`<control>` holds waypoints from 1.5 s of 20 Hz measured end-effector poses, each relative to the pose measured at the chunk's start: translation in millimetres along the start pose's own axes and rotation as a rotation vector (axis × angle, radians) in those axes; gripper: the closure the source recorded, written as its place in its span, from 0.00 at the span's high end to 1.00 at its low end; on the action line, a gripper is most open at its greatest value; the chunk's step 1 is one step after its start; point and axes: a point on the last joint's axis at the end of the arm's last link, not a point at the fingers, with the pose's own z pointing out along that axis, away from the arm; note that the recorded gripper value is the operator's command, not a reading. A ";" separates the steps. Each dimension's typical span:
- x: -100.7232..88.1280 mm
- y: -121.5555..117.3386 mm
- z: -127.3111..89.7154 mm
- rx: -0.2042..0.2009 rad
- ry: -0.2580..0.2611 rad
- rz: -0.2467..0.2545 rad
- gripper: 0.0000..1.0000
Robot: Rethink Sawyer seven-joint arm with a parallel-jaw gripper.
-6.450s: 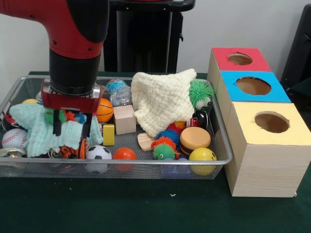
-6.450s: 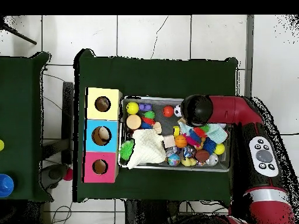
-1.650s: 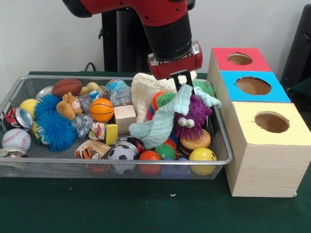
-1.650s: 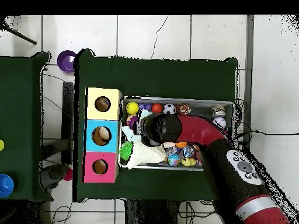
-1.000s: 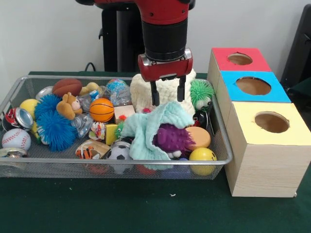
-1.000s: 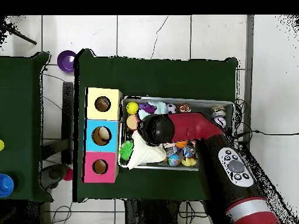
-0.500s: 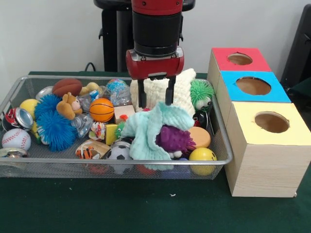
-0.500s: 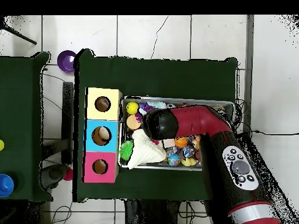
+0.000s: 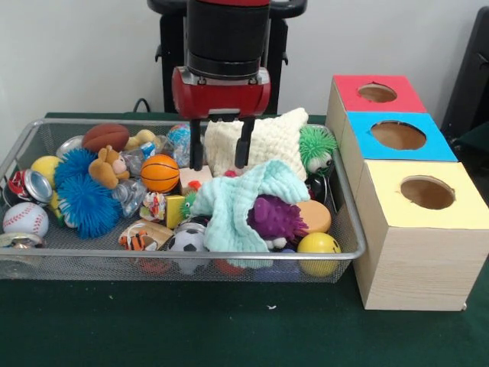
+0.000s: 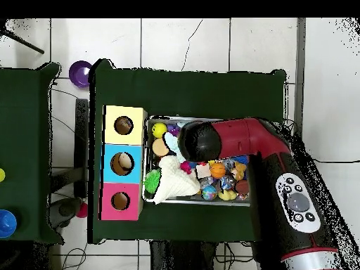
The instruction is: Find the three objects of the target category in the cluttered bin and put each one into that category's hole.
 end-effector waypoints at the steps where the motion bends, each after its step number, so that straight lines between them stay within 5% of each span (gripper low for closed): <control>1: -0.5 -3.3 -0.3 0.005 -0.001 0.001 1.00; 14: 20.3 -54.6 20.0 0.050 0.014 0.025 1.00; 30: 50.2 -47.4 66.5 0.014 0.086 0.008 1.00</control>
